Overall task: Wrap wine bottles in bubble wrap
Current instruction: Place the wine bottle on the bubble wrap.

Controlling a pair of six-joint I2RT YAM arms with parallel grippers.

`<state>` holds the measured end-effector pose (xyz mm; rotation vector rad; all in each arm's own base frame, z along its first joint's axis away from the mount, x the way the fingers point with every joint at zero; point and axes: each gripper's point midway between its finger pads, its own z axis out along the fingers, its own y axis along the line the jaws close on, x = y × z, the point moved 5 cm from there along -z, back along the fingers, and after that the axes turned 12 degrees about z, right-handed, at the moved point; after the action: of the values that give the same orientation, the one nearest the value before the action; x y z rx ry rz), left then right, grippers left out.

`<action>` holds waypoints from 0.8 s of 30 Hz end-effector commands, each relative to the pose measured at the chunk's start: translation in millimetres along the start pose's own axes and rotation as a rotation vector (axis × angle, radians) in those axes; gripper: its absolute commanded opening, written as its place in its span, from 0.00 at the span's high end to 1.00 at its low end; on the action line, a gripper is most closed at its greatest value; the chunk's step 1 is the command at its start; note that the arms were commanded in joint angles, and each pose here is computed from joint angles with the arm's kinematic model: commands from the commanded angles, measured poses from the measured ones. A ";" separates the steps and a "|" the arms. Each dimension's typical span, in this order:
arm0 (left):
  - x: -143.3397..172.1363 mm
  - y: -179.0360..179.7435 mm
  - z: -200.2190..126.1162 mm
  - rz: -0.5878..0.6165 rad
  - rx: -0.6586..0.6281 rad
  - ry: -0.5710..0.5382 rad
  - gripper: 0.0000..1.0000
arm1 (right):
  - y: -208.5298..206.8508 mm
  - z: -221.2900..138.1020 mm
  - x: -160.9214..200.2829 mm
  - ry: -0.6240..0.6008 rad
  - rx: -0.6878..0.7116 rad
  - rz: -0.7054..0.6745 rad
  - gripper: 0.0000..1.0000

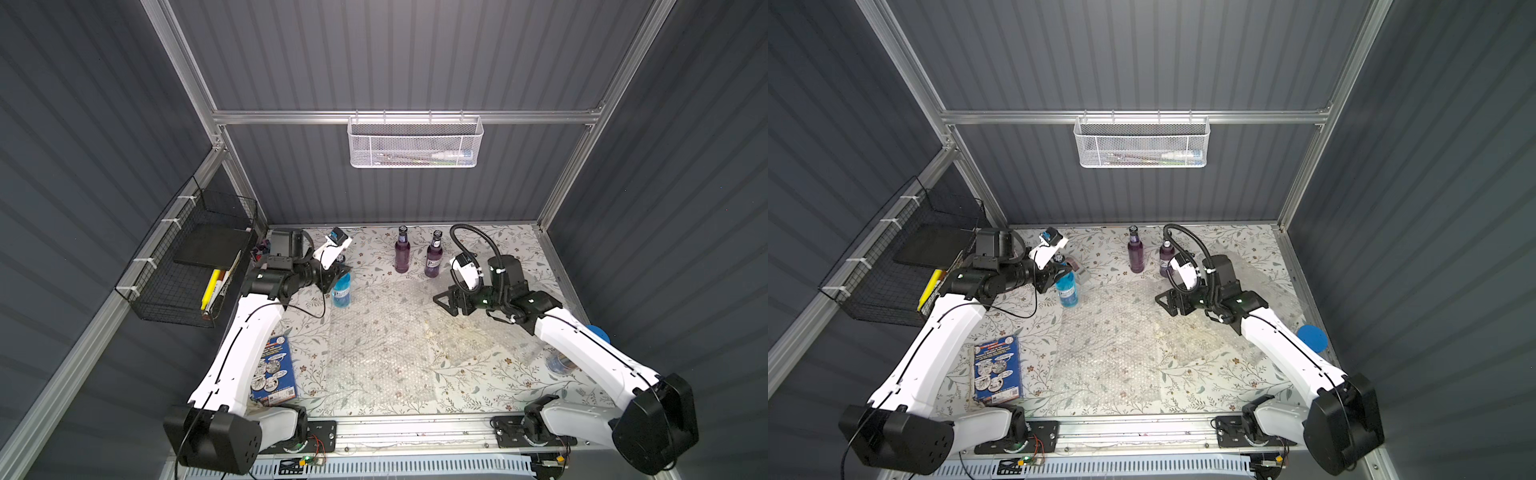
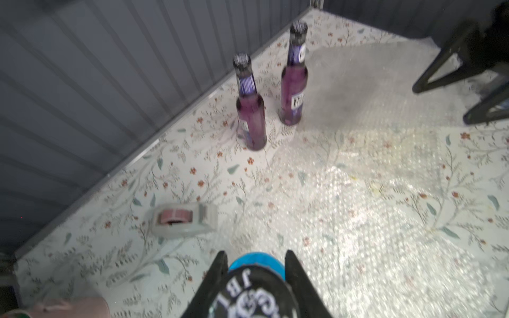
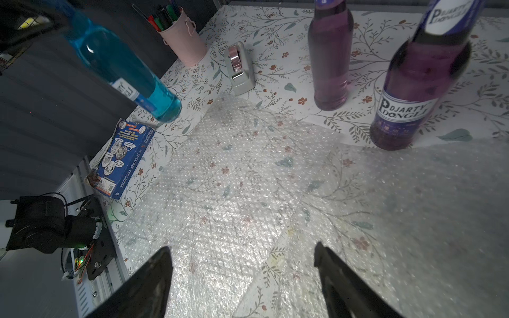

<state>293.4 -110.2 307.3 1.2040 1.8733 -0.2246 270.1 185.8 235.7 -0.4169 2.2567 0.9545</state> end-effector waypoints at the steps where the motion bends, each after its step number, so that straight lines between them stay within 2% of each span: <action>1: 17.8 -24.3 -17.0 0.018 0.024 0.083 0.91 | 5.7 -6.1 1.9 -0.012 -0.036 -0.027 0.17; 8: 53.9 -58.7 -22.7 0.025 0.076 0.188 0.91 | 4.8 -7.3 9.8 -0.001 -0.042 -0.028 0.17; 10: 56.9 -66.1 -19.3 0.046 0.092 0.187 0.91 | 4.3 -7.3 10.9 -0.001 -0.039 -0.025 0.17; 13: 62.4 -78.1 -6.0 0.062 0.147 0.219 0.91 | 3.6 -6.1 13.1 0.004 -0.043 -0.017 0.17; 17: 70.6 -98.5 19.4 0.153 0.216 0.331 0.91 | 4.0 -8.6 15.3 0.005 -0.041 -0.016 0.17; 24: 64.1 -133.1 61.7 0.225 0.337 0.331 0.89 | 4.4 -23.7 16.8 -0.034 0.014 -0.053 0.17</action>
<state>217.9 -163.3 204.4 1.7052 1.9709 -0.2059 249.4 176.9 238.5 -0.4354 2.2203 0.9543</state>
